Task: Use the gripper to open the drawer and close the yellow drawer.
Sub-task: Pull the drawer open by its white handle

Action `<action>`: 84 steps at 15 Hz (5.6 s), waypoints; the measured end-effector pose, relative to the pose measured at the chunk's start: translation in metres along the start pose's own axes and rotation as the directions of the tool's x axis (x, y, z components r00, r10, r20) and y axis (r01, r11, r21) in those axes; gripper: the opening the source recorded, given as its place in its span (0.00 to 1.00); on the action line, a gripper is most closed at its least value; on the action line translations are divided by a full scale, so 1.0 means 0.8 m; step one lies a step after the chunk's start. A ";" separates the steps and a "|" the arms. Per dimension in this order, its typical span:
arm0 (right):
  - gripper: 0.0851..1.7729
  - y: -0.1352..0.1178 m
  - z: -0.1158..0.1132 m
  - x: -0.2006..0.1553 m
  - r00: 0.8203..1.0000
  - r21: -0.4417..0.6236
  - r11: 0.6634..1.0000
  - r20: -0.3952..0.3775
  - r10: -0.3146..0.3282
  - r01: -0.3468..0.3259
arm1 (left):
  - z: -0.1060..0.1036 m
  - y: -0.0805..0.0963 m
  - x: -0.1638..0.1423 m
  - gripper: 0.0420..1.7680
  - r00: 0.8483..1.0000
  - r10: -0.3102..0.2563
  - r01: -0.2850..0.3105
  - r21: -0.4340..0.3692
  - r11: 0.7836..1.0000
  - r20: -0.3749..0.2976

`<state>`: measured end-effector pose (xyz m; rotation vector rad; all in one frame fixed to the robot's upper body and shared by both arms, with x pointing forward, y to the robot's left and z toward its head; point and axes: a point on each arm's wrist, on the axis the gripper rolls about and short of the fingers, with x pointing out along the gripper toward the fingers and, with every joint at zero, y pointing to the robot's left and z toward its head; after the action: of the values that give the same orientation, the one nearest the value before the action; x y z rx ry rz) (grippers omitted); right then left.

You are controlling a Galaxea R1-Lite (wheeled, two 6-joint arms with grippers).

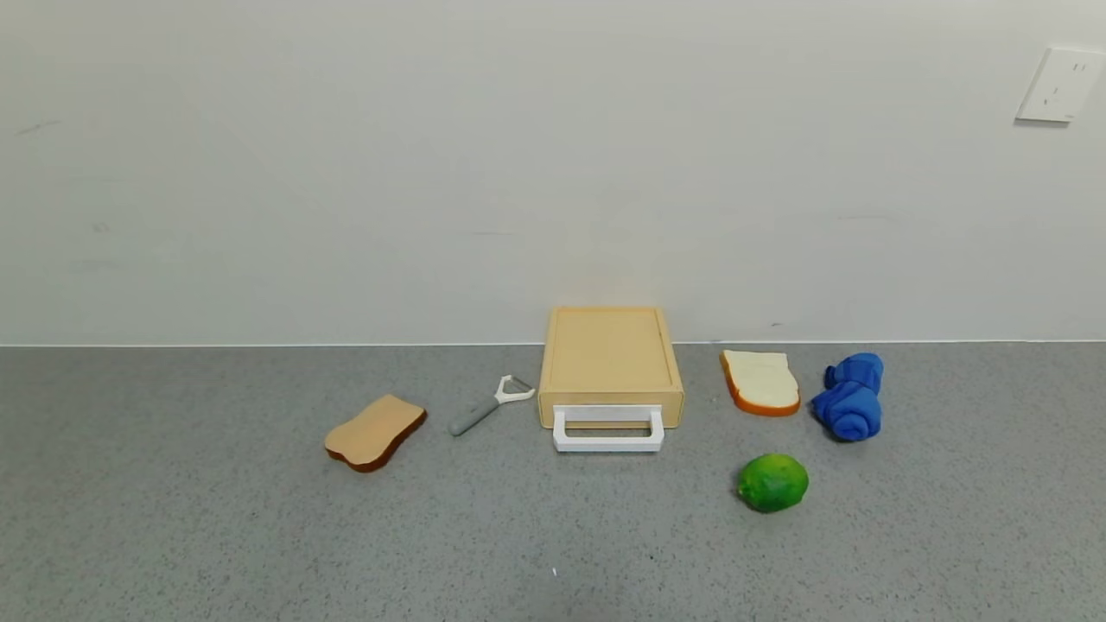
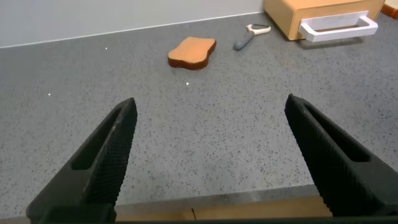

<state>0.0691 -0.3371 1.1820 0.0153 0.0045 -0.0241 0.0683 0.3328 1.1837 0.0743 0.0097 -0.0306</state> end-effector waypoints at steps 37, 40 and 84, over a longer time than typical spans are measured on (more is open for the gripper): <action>0.96 0.000 0.000 0.000 1.000 0.000 1.000 0.000 0.000 0.000 | 0.280 -0.165 0.392 0.97 0.691 -0.257 0.123 -0.240 0.963 -0.675; 0.96 0.000 0.000 0.000 1.000 0.000 1.000 0.000 0.000 0.000 | 0.257 -0.200 0.413 0.97 0.660 -0.264 0.108 -0.260 0.960 -0.704; 0.96 0.000 0.000 0.000 1.000 0.000 1.000 0.000 0.000 0.000 | 0.088 -0.333 0.513 0.04 0.583 -0.315 0.077 -0.335 0.939 -0.749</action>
<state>0.0691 -0.3371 1.1820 0.0153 0.0045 -0.0241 0.4712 0.0499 1.2295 -0.1989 0.9441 -0.2244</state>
